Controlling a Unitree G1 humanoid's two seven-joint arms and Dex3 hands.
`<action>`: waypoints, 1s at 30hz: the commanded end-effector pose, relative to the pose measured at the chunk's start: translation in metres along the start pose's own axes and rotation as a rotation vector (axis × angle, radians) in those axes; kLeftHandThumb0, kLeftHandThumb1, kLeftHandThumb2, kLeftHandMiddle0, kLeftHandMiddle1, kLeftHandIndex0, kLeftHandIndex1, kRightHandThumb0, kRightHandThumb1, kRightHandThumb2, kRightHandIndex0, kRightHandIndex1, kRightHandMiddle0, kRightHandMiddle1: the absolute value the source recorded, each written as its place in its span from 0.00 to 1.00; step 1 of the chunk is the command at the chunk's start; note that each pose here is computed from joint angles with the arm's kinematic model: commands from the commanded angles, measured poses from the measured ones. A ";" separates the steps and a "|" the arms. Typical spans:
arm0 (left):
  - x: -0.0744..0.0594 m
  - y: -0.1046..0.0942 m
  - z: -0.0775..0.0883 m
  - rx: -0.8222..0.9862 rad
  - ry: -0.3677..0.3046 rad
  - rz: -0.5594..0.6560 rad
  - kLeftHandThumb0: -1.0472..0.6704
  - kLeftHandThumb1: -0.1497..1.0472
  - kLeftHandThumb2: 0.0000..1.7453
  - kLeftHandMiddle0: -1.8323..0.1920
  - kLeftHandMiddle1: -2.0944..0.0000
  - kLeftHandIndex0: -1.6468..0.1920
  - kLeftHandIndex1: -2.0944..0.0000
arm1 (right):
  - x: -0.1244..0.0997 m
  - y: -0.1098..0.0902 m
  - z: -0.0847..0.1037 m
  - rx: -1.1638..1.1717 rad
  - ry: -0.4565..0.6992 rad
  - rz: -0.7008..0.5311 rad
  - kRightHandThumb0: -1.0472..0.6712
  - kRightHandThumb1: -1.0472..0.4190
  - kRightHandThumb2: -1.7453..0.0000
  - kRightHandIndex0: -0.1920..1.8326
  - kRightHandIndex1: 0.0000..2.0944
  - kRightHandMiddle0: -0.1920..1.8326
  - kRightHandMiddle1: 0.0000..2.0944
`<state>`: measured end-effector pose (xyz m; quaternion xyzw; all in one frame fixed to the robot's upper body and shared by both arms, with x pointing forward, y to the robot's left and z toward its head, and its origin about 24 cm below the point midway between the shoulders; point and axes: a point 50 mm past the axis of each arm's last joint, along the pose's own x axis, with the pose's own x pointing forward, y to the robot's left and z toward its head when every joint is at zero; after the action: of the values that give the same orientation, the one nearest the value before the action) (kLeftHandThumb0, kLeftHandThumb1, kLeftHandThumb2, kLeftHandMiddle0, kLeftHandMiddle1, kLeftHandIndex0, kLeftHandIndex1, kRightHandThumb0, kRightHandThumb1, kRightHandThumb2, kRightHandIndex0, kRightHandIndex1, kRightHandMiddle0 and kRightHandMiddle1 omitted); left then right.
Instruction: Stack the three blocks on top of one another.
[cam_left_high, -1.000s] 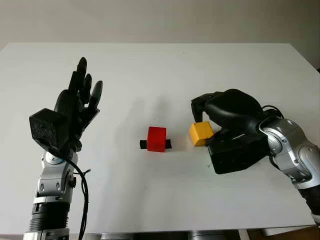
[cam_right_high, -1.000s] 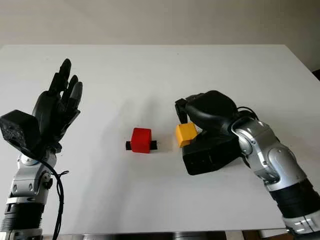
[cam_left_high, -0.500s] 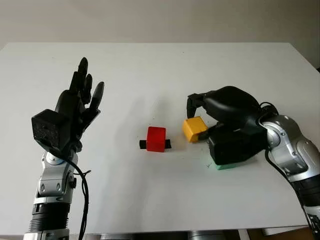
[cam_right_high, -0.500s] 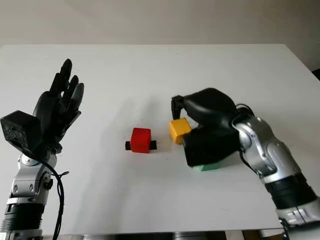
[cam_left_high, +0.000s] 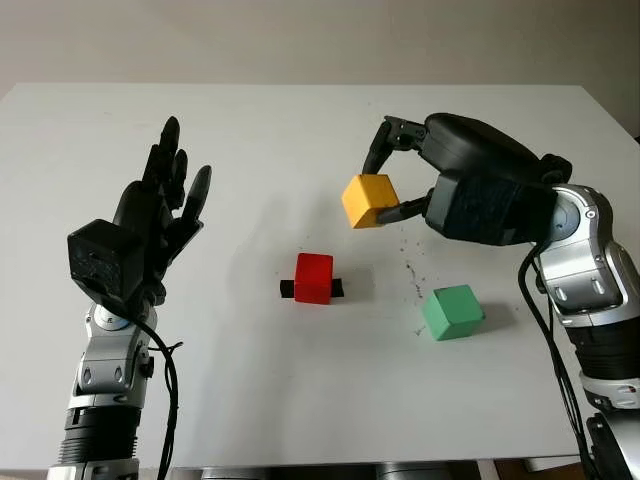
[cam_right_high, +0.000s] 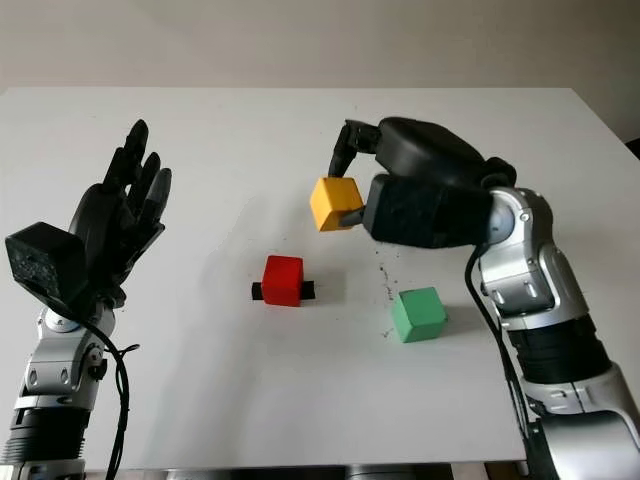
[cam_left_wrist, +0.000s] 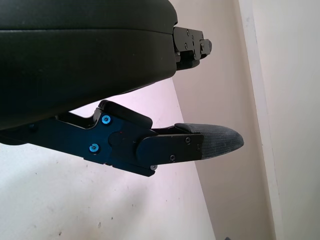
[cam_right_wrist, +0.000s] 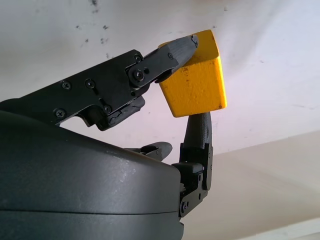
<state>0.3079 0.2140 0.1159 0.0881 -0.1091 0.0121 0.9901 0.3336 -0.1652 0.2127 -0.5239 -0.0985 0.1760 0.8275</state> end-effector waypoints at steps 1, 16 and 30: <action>-0.001 0.001 0.001 0.002 -0.008 0.000 0.21 1.00 0.26 0.92 0.97 0.92 0.97 | 0.000 -0.011 0.009 0.027 -0.028 -0.032 0.39 0.06 0.97 0.30 0.02 0.28 0.71; -0.001 -0.004 0.001 -0.009 -0.007 0.005 0.20 1.00 0.27 0.92 0.97 0.92 0.97 | 0.008 0.003 0.039 0.024 0.029 0.122 0.35 0.04 0.97 0.31 0.03 0.27 0.79; 0.003 -0.013 0.003 -0.018 -0.015 -0.023 0.20 1.00 0.27 0.93 0.98 0.93 0.98 | 0.005 0.024 0.050 0.141 0.121 0.221 0.34 0.04 0.97 0.29 0.02 0.24 0.81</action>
<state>0.3087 0.2041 0.1127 0.0814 -0.1064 0.0029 0.9910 0.3191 -0.1164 0.2050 -0.4819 0.0357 0.2416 0.8415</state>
